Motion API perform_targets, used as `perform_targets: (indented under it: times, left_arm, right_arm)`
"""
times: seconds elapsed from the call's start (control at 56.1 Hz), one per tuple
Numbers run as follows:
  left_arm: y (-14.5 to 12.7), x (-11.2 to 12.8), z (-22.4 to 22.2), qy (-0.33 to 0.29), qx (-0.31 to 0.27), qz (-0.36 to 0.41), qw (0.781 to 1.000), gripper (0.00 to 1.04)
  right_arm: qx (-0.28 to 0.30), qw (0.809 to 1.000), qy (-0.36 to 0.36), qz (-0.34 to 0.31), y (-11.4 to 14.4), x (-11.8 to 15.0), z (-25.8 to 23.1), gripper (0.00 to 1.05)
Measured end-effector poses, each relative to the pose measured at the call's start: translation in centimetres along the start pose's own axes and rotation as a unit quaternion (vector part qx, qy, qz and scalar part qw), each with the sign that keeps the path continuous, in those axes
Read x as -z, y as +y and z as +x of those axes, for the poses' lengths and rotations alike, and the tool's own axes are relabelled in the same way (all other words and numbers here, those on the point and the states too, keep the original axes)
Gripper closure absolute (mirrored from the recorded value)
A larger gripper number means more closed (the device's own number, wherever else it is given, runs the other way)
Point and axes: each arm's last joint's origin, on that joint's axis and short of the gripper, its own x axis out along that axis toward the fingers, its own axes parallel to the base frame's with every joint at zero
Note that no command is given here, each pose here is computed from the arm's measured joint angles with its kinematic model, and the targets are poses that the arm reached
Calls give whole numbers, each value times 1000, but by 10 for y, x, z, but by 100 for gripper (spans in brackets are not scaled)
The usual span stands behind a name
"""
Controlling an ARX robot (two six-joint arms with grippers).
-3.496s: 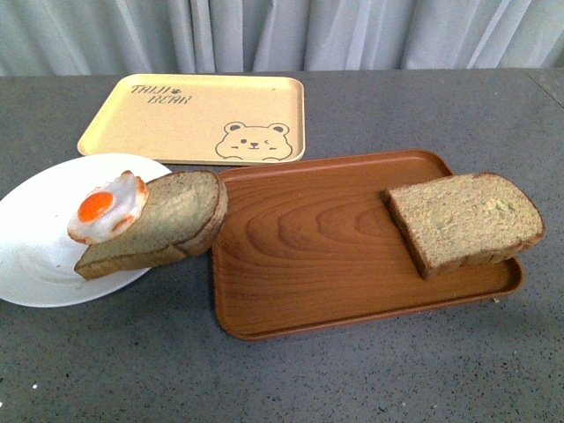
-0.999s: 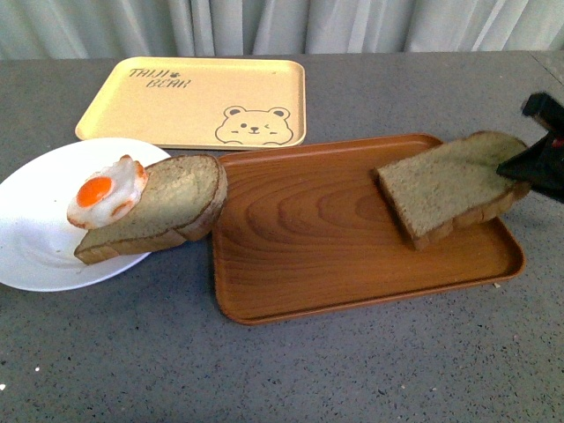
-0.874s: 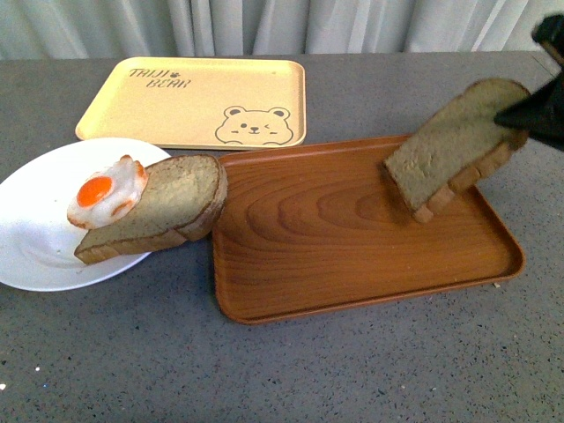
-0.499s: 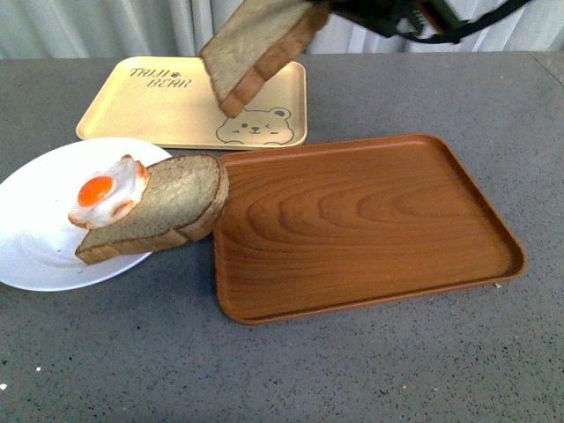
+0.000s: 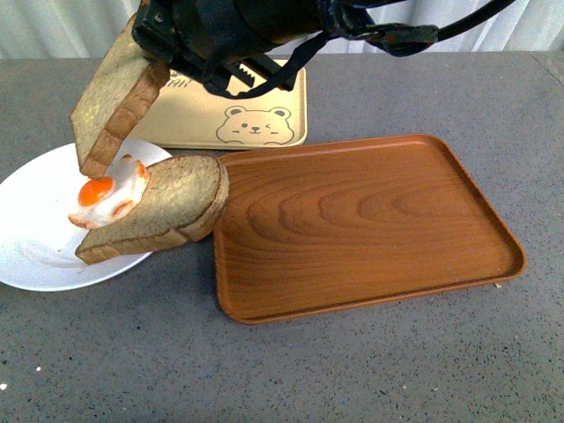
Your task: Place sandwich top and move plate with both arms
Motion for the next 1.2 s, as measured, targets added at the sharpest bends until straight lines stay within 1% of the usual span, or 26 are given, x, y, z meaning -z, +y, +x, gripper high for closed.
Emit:
perform_targets:
  times: [0.125,0.25,0.428,0.482,0.553,0.571,0.606,0.696,0.731,0.785,0.82,0.838,0.874,0.892,1.034,1.052,1.07,1.088,1.124,1.141,1.159,1.177,1.195]
  left_arm:
    - [0,0,0,0,0,0,1000,9]
    - [0,0,0,0,0,0,1000,9]
    - [0,0,0,0,0,0,1000,9]
    - [0,0,0,0,0,0,1000,9]
    - [0,0,0,0,0,0,1000,9]
    - [0,0,0,0,0,0,1000,9]
    - [0,0,0,0,0,0,1000,9]
    - [0,0,0,0,0,0,1000,9]
    - [0,0,0,0,0,0,1000,9]
    - [0,0,0,0,0,0,1000,9]
    - [0,0,0,0,0,0,1000,9]
    - [0,0,0,0,0,0,1000,9]
    - [0,0,0,0,0,0,1000,9]
    - [0,0,0,0,0,0,1000,9]
    - [0,0,0,0,0,0,1000,9]
    - [0,0,0,0,0,0,1000,9]
    - [0,0,0,0,0,0,1000,9]
    - [0,0,0,0,0,0,1000,9]
    - [0,0,0,0,1,0,1000,9]
    - [0,0,0,0,1,0,1000,9]
    - [0,0,0,0,0,0,1000,9]
    - [0,0,0,0,0,0,1000,9]
    - [0,0,0,0,0,0,1000,9]
  right_arm:
    - [9,1000,22,-4,-3,20,1,102]
    - [30,998,47,-12,-14,41,-1,102]
    - [52,997,58,-15,-26,51,-5,102]
    - [56,997,59,-14,-30,51,-8,88]
    - [61,996,57,-13,-32,51,-14,73]
    - [61,996,56,-12,-32,51,-15,72]
    - [61,997,50,-12,-32,48,-20,64]
    - [54,998,25,-11,-28,36,-38,47]
    - [51,999,10,-10,-27,29,-49,38]
    - [59,998,-18,-6,-29,19,-69,24]
    - [66,997,-30,-3,-32,15,-80,17]
    - [69,997,-33,-2,-33,15,-83,16]
    - [80,996,-46,-1,-36,12,-94,9]
    - [82,995,-49,-1,-37,11,-97,8]
    - [136,985,-102,-20,-51,0,-151,9]
    - [151,980,-121,-37,-53,0,-156,10]
    - [170,970,-163,-56,-54,0,-163,14]
    - [181,963,-184,-74,-55,0,-166,15]
    - [216,934,-259,-115,-59,1,-180,22]
    - [232,919,-285,-140,-62,2,-188,26]
    - [245,906,-307,-155,-64,4,-195,29]
    - [261,889,-329,-182,-68,7,-205,34]
    - [266,881,-338,-195,-70,9,-212,38]
